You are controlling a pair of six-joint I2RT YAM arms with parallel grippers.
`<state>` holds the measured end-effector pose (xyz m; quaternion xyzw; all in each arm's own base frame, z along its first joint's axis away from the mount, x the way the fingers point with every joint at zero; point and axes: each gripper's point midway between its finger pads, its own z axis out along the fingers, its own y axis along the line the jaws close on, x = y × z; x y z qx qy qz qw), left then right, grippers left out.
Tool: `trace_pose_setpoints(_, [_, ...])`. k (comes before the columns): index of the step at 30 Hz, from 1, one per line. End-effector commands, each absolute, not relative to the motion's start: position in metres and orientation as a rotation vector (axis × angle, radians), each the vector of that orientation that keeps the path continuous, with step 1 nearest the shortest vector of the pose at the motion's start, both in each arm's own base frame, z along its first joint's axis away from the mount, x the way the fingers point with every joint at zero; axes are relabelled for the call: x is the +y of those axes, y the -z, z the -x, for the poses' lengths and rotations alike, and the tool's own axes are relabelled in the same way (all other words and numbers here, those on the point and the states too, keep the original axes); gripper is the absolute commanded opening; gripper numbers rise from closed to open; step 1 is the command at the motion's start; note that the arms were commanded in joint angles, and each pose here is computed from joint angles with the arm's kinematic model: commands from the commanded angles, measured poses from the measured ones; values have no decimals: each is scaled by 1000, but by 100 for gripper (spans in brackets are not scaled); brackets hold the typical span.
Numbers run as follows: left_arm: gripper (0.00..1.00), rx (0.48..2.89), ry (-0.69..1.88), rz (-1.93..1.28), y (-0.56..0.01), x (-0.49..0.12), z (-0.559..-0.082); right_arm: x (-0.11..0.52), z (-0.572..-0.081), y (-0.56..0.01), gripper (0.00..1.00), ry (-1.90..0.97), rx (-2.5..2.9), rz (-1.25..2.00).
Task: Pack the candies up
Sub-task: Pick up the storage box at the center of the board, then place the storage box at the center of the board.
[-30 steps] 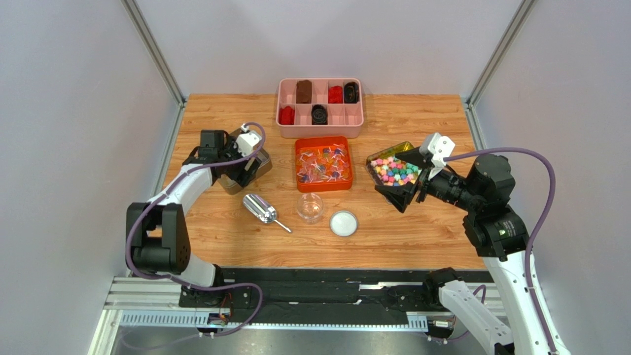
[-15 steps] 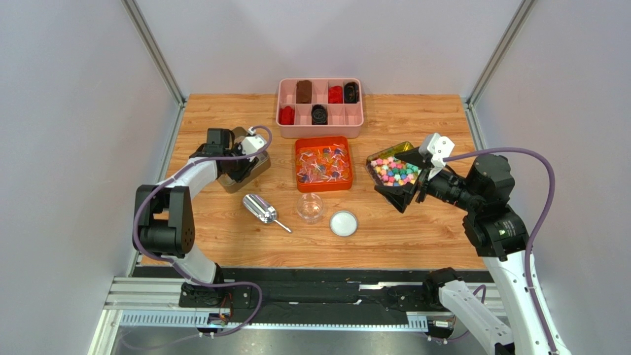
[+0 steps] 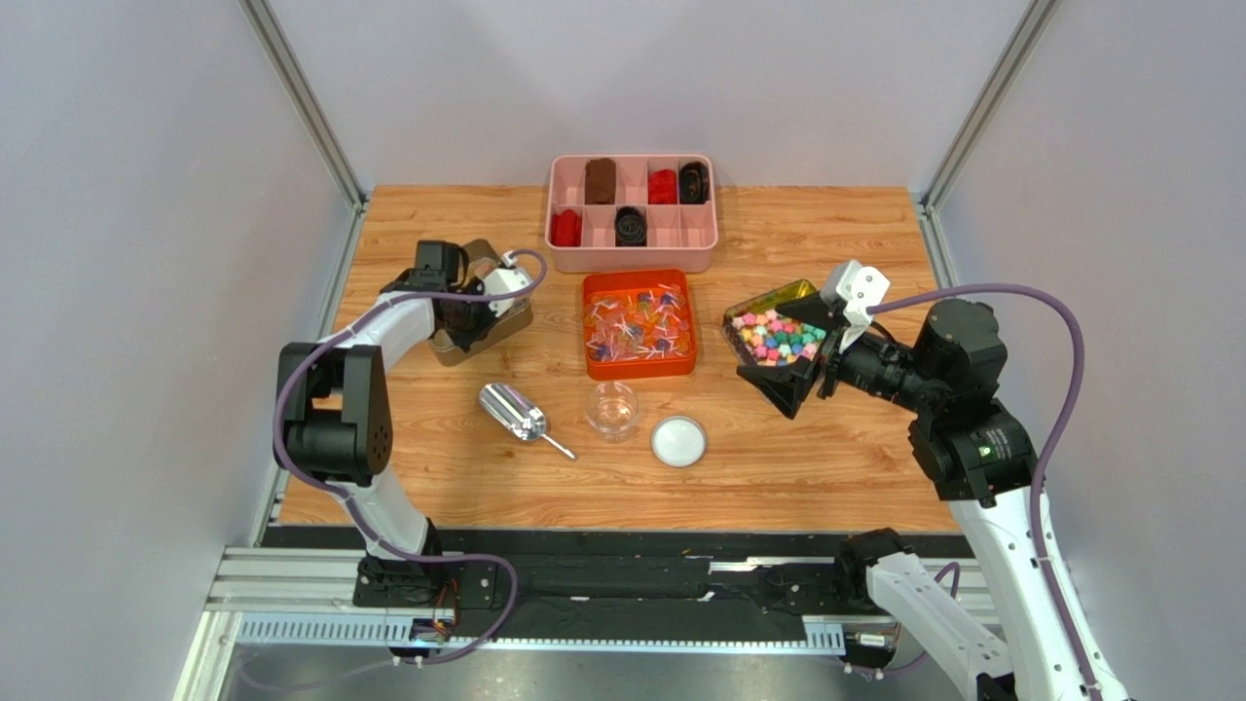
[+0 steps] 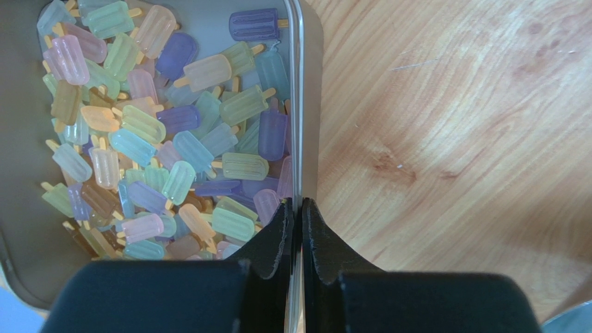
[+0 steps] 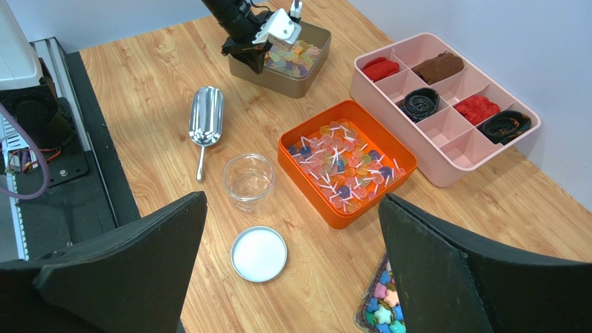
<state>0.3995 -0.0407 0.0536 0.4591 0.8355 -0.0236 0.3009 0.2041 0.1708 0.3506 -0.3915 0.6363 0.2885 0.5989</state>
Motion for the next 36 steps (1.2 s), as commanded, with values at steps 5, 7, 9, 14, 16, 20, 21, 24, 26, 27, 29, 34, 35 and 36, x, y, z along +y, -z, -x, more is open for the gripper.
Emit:
trace_pose_setpoints(5, [0,2162,-240,-1424,-55,-5,-443,171,-211,-356,100,-631,1440,910])
trace_pose_setpoints(7, [0,2172,-292,-1475,-46,3,-448,170,-212,-355,100,-629,1444,908])
trace_pose_setpoints(9, [0,2165,-334,-1499,-42,9,-458,170,-214,-354,100,-623,1448,906])
trace_pose_setpoints(14, [0,2097,-450,-1531,-45,17,-485,170,-216,-351,100,-625,1456,908])
trace_pose_setpoints(16, [0,2088,-454,-1556,-41,17,-491,171,-218,-351,100,-622,1459,906])
trace_pose_setpoints(20, [1,2050,-481,-1563,-51,17,-511,171,-223,-347,100,-615,1471,900])
trace_pose_setpoints(21, [2,2047,-483,-1563,-51,17,-513,171,-223,-346,100,-614,1473,899])
trace_pose_setpoints(24, [5,2013,-508,-1567,-59,16,-522,171,-226,-344,100,-616,1482,898])
trace_pose_setpoints(26, [6,1981,-534,-1561,-66,16,-530,172,-227,-344,100,-616,1486,897])
trace_pose_setpoints(27, [8,1977,-534,-1564,-66,16,-532,172,-227,-344,100,-617,1485,898])
trace_pose_setpoints(29, [13,1978,-532,-1572,-67,16,-536,172,-228,-343,100,-615,1489,896])
trace_pose_setpoints(34, [17,1950,-558,-1559,-74,16,-546,172,-229,-342,100,-613,1490,896])
trace_pose_setpoints(35, [17,1947,-558,-1560,-75,15,-548,171,-230,-342,100,-612,1491,895])
trace_pose_setpoints(36, [17,1946,-560,-1558,-75,16,-548,172,-229,-341,100,-616,1494,897])
